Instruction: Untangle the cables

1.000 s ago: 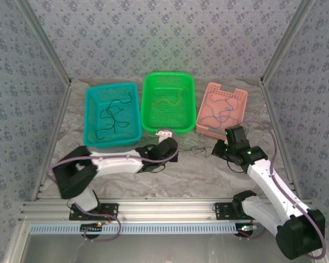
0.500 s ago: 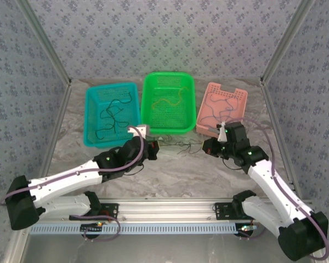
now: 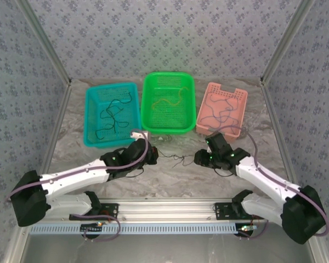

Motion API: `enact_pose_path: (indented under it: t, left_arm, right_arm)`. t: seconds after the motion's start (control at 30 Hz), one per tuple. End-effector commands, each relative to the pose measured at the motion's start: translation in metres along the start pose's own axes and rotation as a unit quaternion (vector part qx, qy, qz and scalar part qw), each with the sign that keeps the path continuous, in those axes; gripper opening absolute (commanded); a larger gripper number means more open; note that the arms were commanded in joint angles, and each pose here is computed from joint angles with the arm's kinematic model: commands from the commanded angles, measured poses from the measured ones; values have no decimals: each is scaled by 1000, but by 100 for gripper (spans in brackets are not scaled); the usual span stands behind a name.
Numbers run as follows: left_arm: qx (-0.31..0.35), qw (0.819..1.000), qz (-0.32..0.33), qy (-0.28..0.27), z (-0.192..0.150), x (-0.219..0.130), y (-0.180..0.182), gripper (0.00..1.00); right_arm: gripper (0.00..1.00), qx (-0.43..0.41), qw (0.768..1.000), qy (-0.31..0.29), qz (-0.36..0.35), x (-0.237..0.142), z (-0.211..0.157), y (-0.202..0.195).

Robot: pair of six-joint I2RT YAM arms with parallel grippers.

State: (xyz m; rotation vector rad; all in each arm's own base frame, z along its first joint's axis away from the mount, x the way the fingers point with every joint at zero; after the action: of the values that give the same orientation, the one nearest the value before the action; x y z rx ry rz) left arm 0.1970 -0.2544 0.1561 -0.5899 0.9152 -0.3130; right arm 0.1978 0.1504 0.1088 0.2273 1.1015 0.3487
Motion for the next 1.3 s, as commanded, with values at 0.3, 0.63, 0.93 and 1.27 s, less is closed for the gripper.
enact_pose_path:
  t: [0.3,0.63,0.93,1.27]
  left_arm:
    - [-103,991,85,-5,-14,11,37,0]
    - [-120,989,81,-17,-15,7,39,0]
    - [-118,990,72,-15,-21,4,39,0]
    - [-112,991,67,-14,-23,1,38,0]
  right_arm:
    - [48,44,995,-85,-16,-24,4,-1]
    - [39,88,992,-90,22,9,-17,61]
    - [42,191,975,-88,76,51,-24,108]
    - [35,230,968,-62,85,90,-31,118]
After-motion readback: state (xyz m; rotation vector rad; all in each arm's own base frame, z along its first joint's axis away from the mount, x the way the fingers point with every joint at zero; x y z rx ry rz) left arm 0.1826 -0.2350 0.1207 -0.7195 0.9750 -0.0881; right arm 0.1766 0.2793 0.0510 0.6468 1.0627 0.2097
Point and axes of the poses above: each hand's point on the last joint's axis, 136 mm out from that joint toward the fingers, its own x axis out along the fingers, its own y axis along the line the jaws close on, z = x × y, the point moved 3 cm from there along -x, back along the fingers, and after that the axes turned 10 degrees about -x, right-handed, at the moved point
